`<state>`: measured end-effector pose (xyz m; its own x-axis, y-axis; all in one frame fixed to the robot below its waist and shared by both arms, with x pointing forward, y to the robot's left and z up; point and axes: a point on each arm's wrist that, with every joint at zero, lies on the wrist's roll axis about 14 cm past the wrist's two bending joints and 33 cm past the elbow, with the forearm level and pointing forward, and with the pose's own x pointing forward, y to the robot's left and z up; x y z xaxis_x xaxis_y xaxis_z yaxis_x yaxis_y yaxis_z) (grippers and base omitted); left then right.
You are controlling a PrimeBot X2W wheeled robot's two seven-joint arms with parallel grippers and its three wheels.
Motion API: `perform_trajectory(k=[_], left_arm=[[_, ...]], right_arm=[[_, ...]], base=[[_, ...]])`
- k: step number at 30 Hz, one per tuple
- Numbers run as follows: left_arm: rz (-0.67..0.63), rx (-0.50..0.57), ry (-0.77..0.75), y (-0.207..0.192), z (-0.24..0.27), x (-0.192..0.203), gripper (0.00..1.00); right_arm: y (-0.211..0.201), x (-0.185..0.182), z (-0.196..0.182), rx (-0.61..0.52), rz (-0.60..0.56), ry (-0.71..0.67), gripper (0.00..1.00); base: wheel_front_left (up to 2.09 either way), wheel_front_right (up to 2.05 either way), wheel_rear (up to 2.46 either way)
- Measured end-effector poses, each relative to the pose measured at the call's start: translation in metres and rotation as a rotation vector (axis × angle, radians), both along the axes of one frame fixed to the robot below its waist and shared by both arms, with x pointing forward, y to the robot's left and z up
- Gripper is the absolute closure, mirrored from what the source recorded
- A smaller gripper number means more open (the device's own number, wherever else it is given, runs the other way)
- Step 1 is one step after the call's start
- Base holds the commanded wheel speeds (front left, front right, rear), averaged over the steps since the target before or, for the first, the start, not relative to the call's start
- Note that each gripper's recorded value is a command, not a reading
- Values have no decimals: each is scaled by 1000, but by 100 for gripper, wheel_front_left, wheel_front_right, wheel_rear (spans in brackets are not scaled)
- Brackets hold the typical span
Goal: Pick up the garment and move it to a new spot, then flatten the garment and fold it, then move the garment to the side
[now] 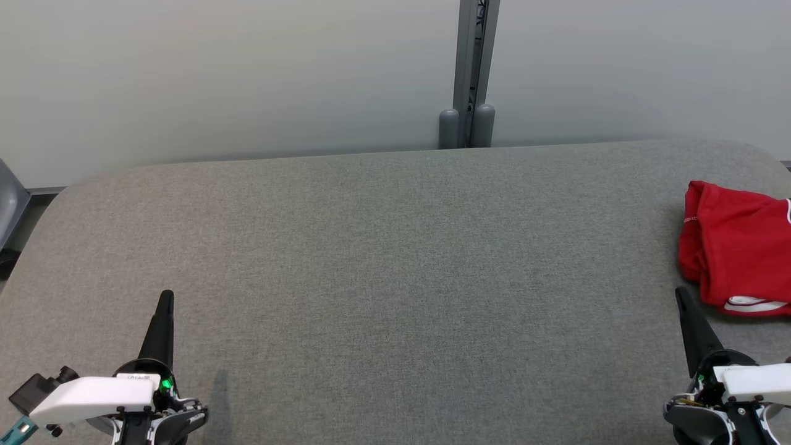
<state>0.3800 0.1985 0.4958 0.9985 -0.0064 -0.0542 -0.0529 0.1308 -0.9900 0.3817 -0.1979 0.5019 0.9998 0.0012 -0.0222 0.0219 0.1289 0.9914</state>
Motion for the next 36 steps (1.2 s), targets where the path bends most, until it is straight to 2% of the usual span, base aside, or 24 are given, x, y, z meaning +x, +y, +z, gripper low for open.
perform_trajectory(k=[19, 36], left_arm=[[11, -130, -40, 1, 7, 7, 100], [10, -137, -44, 1, 9, 8, 100]], right_arm=[[-1, 5, 2, 129, -4, -11, 100], [-1, 6, 3, 137, -3, -14, 100]], base=[[0, 0, 0], [0, 0, 0]])
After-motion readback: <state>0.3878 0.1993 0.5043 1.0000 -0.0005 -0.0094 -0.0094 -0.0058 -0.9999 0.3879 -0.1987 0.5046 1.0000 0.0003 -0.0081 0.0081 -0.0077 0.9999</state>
